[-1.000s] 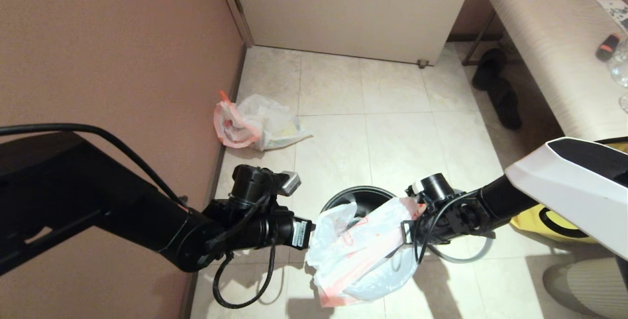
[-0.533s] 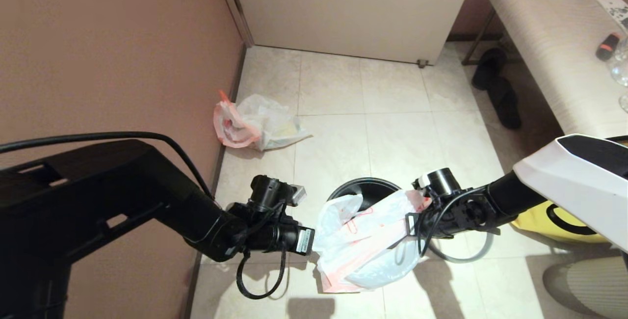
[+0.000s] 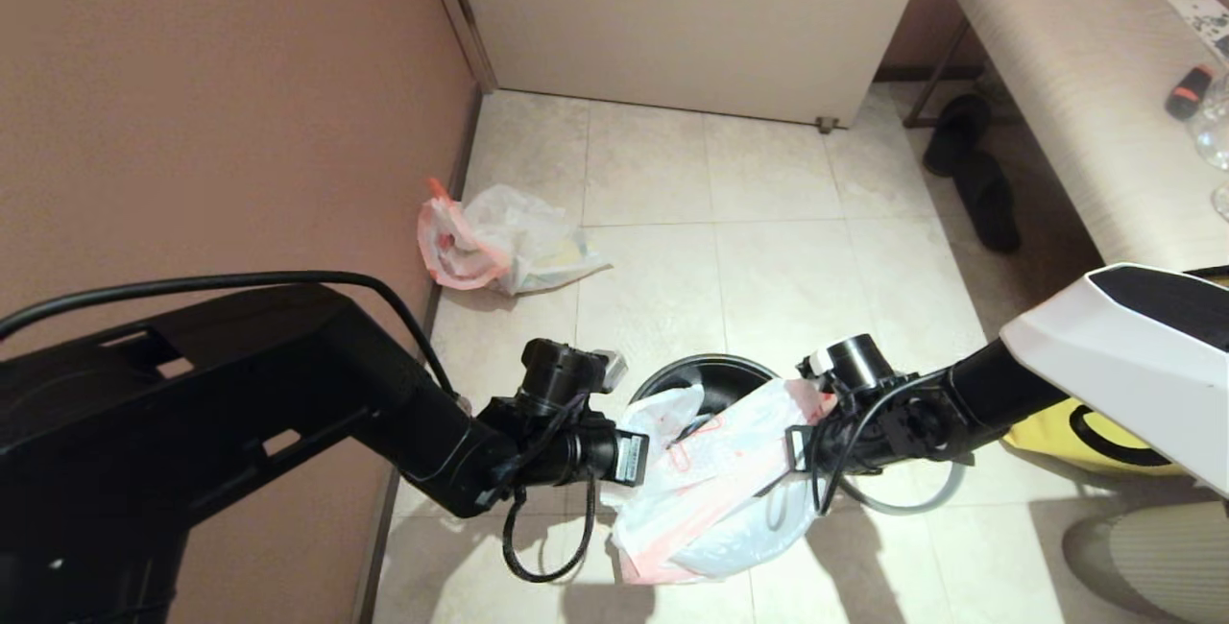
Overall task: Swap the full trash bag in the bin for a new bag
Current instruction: Put the new garbage bag on the trash can
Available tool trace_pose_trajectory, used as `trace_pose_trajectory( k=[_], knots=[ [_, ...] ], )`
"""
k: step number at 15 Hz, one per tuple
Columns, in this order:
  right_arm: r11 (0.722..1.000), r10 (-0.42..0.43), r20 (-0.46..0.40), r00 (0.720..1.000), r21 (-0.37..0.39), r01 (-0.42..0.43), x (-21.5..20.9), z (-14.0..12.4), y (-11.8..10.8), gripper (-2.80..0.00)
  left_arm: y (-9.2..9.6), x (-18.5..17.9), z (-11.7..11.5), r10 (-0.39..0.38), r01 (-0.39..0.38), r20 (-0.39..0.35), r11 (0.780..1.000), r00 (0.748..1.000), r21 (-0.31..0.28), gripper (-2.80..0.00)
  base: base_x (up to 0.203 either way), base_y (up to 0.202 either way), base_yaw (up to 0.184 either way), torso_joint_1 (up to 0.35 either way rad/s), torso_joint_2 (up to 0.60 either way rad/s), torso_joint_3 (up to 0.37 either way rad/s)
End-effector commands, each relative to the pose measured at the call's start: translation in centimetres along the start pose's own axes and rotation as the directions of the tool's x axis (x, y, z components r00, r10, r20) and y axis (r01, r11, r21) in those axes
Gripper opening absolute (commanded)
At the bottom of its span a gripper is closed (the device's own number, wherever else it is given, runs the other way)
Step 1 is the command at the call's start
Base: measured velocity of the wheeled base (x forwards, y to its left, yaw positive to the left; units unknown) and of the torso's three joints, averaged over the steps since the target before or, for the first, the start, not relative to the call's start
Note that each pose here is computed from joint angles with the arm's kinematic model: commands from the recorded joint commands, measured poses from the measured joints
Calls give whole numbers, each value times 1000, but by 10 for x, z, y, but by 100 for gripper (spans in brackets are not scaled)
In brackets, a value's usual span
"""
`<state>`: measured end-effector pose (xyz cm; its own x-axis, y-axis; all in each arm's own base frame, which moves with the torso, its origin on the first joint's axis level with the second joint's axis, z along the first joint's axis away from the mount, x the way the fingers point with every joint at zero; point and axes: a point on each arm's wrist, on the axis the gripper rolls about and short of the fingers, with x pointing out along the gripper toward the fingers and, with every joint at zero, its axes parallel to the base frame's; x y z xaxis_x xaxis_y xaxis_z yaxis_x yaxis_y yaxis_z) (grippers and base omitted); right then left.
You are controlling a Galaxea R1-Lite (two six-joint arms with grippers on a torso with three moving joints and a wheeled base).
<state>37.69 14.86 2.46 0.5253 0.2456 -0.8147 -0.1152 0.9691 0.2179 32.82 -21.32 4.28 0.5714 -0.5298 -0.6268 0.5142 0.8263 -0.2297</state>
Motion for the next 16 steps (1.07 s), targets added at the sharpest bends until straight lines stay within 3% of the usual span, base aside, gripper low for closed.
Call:
trace_pose_trajectory(
  k=[1,3,5,8,10,12,16],
  knots=[
    [1000,5,-1,1000,-3,-5,-1,-1,3,-280,-1,11,1,5,-5,-5,1000,1000,3,-280,0,0,0,0,0,0],
    [1000,11,0,1000,-3,-11,-4,-1,4,-280,0,20,6,43,-43,-35,999,998,2,-280,0,0,0,0,0,0],
    [1000,14,-5,1000,-5,-14,-4,-2,4,-280,1,22,10,119,-119,-11,993,993,4,-280,0,0,0,0,0,0],
    [1000,11,-3,1000,0,-11,-2,-2,1,-280,-8,-27,20,137,-137,64,991,988,-13,-280,0,0,0,0,0,0],
    [1000,9,-3,1000,2,-9,-1,-1,0,-280,-4,-46,-2,152,-151,46,988,987,-40,-280,0,0,0,0,0,0],
    [1000,6,2,1000,8,-6,-1,0,-2,-280,12,-48,-26,187,-185,29,980,982,-67,-280,0,0,0,0,0,0],
    [1000,7,6,1000,20,-8,-2,1,-2,-280,30,-25,-55,233,-234,-25,969,972,-78,-280,0,0,0,0,0,0]
  ],
)
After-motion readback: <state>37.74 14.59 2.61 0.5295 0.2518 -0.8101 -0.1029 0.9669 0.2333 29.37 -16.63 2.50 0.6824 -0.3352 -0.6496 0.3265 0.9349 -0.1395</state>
